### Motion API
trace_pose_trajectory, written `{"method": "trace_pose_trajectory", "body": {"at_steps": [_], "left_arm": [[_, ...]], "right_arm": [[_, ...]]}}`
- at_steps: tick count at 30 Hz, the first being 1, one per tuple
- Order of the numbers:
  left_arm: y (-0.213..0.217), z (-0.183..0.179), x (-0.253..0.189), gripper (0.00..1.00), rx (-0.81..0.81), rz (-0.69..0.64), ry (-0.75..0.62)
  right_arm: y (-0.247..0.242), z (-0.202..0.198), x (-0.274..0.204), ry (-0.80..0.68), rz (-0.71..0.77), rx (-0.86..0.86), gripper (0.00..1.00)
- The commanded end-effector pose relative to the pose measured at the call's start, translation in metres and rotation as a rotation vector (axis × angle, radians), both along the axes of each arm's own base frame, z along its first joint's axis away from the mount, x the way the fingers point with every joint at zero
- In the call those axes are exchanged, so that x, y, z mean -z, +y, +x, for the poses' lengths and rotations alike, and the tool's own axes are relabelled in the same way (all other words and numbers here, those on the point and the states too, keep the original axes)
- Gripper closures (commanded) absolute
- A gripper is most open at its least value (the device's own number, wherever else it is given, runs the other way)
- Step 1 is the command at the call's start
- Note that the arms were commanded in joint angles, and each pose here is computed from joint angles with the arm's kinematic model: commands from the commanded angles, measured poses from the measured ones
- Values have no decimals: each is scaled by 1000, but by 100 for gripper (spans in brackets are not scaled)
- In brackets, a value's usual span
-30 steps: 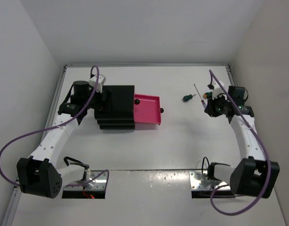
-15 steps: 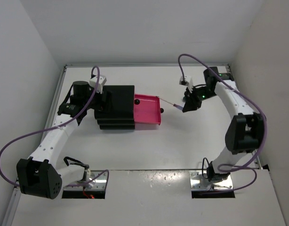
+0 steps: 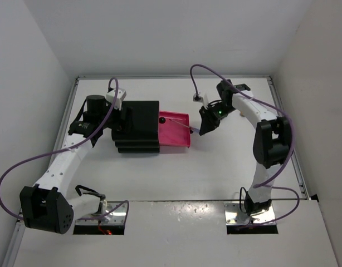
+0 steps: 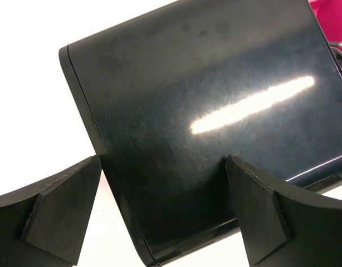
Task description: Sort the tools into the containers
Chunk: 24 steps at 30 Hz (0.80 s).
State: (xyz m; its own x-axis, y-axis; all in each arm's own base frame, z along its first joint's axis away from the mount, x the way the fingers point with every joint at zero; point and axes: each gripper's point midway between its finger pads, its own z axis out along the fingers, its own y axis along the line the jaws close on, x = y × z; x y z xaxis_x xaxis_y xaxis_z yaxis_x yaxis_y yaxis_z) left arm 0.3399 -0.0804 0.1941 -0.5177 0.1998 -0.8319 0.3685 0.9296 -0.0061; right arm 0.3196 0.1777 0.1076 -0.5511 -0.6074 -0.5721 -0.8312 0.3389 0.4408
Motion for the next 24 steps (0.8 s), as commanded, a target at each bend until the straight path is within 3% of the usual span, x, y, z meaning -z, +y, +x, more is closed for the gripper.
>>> {"method": "trace_pose_trajectory", "body": {"at_steps": [1,24], "left_arm": [[-9,-29,40,1,61,1,186],[-7,-27,46,1,53,11,203]], "right_arm": [[21,20,-16,-28,67,38,100],[73,32,6,102,85,144,100]]}}
